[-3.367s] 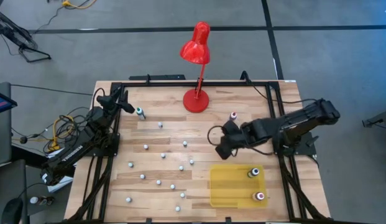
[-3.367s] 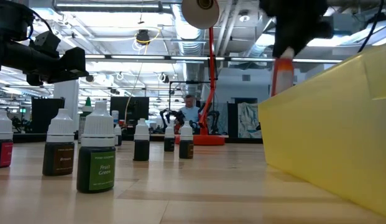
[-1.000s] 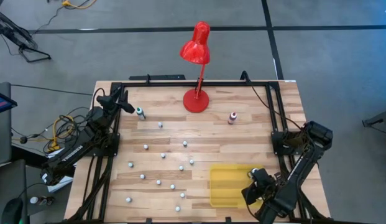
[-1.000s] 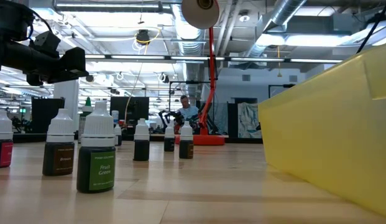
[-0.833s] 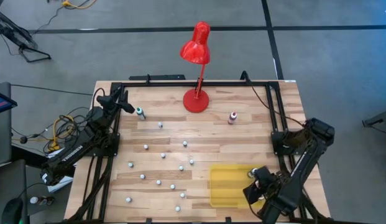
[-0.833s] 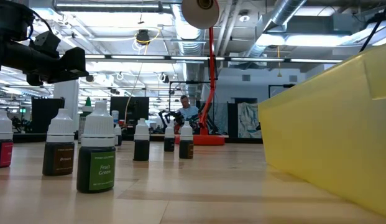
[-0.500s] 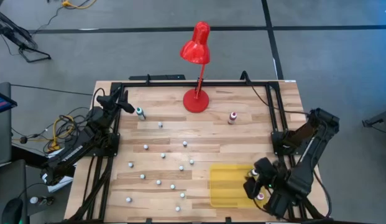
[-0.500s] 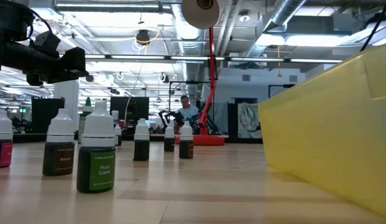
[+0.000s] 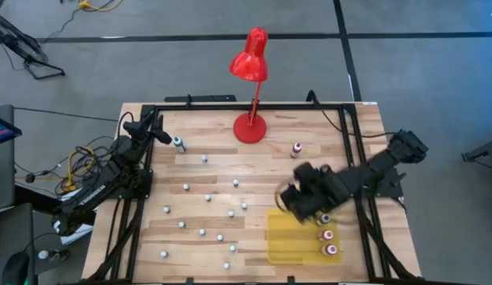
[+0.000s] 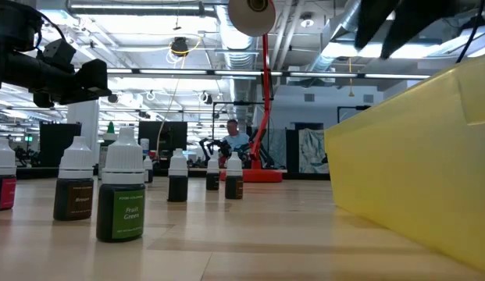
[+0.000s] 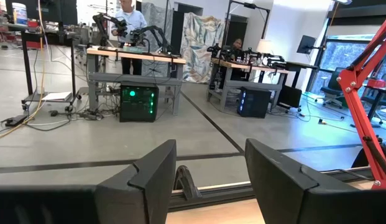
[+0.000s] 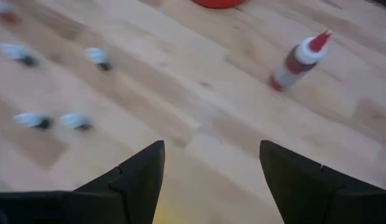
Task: Pick & Place food coloring
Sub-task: Put the large red food coloring into the yellow bin
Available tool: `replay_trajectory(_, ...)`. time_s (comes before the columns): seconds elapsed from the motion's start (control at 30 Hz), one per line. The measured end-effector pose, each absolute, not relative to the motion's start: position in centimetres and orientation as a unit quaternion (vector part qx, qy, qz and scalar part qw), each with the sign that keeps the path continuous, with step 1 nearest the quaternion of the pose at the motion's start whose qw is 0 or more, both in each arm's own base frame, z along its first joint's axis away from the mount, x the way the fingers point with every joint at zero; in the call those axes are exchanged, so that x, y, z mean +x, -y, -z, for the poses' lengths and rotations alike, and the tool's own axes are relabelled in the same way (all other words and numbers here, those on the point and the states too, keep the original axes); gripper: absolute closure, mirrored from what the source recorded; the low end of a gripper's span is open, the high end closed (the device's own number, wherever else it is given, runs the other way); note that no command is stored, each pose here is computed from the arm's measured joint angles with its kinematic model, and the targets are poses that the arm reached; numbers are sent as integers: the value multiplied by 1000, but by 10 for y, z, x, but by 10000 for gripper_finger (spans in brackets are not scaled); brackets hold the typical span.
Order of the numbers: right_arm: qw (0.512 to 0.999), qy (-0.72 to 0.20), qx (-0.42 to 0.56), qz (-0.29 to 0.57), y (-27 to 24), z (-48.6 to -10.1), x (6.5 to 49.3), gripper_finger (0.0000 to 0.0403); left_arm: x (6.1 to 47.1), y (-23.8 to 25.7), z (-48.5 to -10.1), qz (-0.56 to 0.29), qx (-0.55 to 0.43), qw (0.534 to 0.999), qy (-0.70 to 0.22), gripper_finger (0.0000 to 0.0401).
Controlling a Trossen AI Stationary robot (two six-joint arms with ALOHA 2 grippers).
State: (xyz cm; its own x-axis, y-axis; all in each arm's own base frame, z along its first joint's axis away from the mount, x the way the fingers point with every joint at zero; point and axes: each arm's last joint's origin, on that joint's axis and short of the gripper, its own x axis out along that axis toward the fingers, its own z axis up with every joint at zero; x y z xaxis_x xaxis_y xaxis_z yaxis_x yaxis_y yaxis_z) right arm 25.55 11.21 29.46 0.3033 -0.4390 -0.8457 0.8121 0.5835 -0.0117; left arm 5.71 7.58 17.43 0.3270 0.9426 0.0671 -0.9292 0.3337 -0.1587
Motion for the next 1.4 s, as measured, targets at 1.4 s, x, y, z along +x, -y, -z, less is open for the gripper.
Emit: replay_trajectory(1.4,709,-528,314,345,104,-220,254,146,57,-76,-174,-576,-46,813,74,217)
